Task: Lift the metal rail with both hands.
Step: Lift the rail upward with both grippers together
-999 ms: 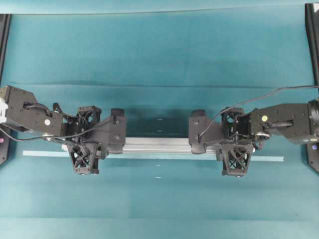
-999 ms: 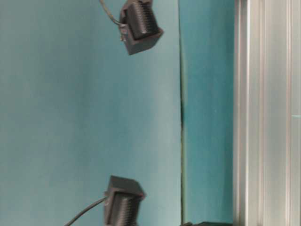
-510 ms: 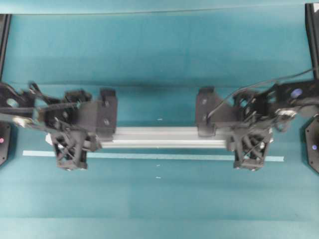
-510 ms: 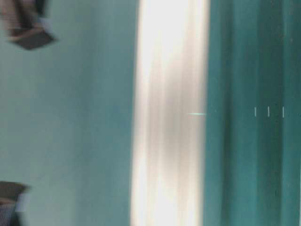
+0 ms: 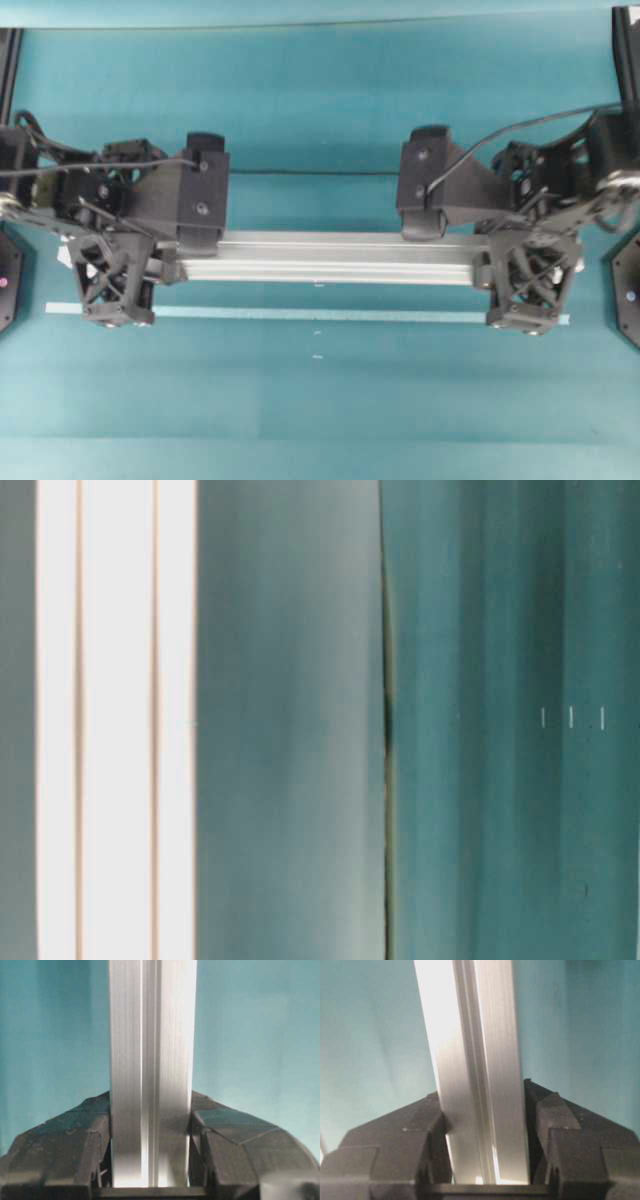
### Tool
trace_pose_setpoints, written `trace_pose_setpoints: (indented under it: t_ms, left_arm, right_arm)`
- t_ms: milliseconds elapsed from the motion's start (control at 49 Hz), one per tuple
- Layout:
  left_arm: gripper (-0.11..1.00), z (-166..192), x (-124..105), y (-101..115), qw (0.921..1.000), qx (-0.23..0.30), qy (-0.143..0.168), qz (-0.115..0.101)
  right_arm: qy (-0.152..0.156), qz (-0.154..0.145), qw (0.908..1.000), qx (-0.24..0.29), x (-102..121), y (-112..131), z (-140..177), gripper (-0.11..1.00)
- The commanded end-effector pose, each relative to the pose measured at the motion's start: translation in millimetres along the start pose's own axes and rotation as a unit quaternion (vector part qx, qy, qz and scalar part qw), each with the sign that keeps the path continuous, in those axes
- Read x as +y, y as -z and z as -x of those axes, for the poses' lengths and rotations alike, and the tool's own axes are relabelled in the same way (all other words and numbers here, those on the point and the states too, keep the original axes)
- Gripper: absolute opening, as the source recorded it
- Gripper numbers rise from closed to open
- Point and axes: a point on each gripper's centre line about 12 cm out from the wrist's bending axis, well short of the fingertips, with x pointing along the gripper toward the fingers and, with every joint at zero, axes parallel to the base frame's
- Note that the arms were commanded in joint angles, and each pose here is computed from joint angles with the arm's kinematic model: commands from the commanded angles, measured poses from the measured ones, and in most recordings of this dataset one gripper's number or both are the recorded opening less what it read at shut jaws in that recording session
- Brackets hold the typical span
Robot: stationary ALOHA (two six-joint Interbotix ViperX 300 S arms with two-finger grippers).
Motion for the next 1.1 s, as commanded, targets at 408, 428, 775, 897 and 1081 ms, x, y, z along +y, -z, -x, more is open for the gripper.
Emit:
trace_pose_setpoints:
  t_ms: [408, 428, 775, 897, 1081]
  left_arm:
    - [0.28, 95, 5, -38, 0.9996, -0.023, -0.005, 0.016]
    - [0.28, 97, 5, -39, 0.9996, -0.02, -0.006, 0.016]
    - [0.28, 127, 6, -60, 0.999, -0.013, -0.007, 0.042]
    - [0.28, 129, 8, -62, 0.9988, -0.016, -0.007, 0.045]
    - [0.28, 127, 11, -62, 0.9987, -0.014, -0.009, 0.049]
  right_arm:
    - [-0.015, -0.043, 0.9985, -0.031, 20, -16, 97, 0.37]
    - [-0.015, -0.044, 0.9984, -0.031, 21, -17, 99, 0.37]
    - [-0.009, -0.048, 0.998, -0.039, 24, -23, 133, 0.37]
    - [-0.008, -0.048, 0.9979, -0.041, 24, -23, 134, 0.37]
    - [-0.007, -0.049, 0.9979, -0.041, 24, -23, 134, 0.37]
